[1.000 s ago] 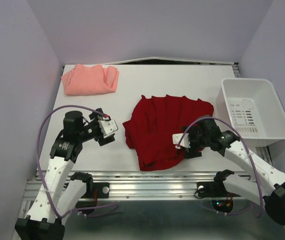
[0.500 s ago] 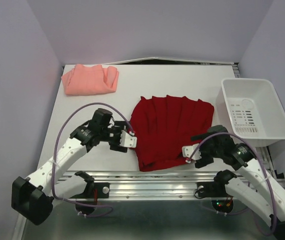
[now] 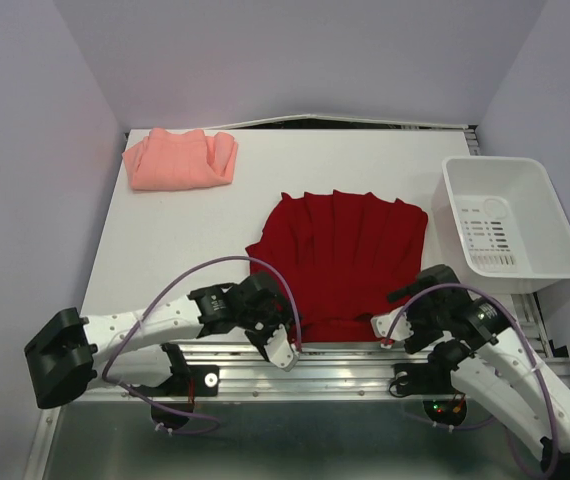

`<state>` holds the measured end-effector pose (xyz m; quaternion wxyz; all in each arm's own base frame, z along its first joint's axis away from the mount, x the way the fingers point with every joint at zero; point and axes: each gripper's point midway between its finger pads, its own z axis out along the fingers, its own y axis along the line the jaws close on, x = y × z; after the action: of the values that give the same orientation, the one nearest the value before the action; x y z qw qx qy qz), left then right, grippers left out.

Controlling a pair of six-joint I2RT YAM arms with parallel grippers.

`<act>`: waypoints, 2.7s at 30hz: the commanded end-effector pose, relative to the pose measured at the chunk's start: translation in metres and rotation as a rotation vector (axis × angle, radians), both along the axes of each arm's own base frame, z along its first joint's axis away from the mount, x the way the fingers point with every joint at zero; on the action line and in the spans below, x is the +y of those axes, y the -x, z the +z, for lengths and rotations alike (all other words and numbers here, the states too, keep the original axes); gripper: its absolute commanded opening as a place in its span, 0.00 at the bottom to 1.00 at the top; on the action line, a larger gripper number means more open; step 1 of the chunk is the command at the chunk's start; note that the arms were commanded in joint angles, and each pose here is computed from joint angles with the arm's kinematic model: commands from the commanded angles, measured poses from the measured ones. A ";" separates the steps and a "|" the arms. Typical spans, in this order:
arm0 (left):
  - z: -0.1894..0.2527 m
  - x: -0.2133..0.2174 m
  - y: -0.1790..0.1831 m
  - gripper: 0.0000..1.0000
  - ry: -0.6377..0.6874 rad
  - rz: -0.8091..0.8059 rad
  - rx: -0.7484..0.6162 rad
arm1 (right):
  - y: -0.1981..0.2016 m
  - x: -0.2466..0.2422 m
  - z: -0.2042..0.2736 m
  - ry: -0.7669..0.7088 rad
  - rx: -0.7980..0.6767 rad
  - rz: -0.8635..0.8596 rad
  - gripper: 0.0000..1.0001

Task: Fold and stack the skirts
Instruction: Flatten the skirt out

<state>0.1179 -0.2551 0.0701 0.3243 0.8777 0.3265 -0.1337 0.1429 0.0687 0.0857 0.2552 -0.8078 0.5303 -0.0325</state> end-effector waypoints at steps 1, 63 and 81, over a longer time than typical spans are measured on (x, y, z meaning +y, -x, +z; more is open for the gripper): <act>-0.002 -0.012 -0.008 0.81 0.023 -0.043 -0.104 | -0.001 -0.007 -0.004 0.064 0.004 0.027 0.90; 0.037 0.054 -0.211 0.00 0.329 1.087 0.749 | -0.026 0.147 -0.025 -0.392 0.112 -0.211 0.36; 0.302 0.119 -0.228 0.00 0.985 1.192 0.155 | -0.128 0.099 0.256 -0.854 -0.504 -0.560 0.01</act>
<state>0.3331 -0.1561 0.2732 0.5421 0.3689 0.7320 -0.1849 0.2342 0.1963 0.2731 0.5903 -0.5190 0.6181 -0.0098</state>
